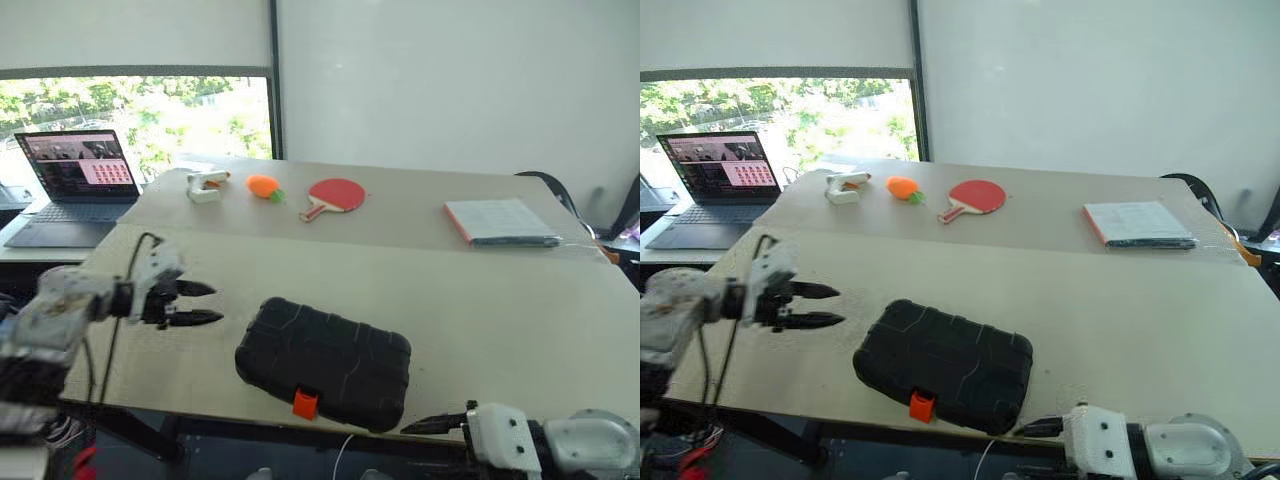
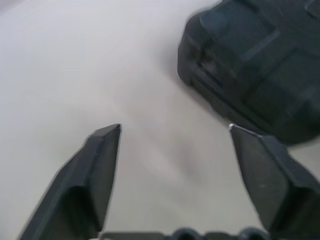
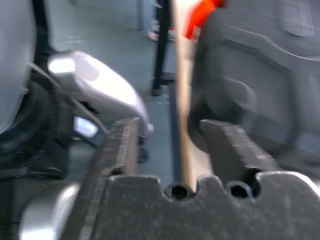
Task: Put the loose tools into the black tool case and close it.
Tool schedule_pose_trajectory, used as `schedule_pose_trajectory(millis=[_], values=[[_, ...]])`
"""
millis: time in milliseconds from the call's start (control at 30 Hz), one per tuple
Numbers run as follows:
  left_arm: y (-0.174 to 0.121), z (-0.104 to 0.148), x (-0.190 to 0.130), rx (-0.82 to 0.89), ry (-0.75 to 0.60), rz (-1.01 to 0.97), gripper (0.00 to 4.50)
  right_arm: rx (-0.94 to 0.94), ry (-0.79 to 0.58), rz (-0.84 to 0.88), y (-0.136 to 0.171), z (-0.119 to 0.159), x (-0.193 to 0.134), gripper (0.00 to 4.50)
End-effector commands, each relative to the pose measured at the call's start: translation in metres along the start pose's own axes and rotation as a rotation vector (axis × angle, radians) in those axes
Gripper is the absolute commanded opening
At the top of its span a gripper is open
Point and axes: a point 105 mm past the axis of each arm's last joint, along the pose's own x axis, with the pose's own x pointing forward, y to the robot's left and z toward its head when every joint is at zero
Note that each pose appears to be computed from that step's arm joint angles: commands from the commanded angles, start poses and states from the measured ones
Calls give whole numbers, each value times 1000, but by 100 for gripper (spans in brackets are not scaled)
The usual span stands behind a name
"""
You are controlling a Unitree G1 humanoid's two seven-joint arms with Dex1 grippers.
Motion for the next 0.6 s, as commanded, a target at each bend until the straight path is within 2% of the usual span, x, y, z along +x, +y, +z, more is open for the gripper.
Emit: schedule_pose_trajectory(millis=[33, 100, 200, 233, 433, 600], values=[[18, 17, 23, 127, 16, -6, 204, -2, -16, 24, -1, 4, 10, 78], [22, 23, 37, 166, 12, -28, 121, 12, -26, 26, -3, 5, 16, 2], [23, 34, 58, 216, -1, -64, 18, 14, -30, 29, -4, 3, 23, 0], [23, 36, 63, 231, -3, -68, 3, 14, -31, 26, -5, 2, 24, 0], [9, 43, 87, 274, -9, -177, 3, 22, -36, -84, -28, -1, 31, 0], [-13, 34, 91, 262, 6, -313, 3, 1, -13, -217, -58, -6, 16, 0]])
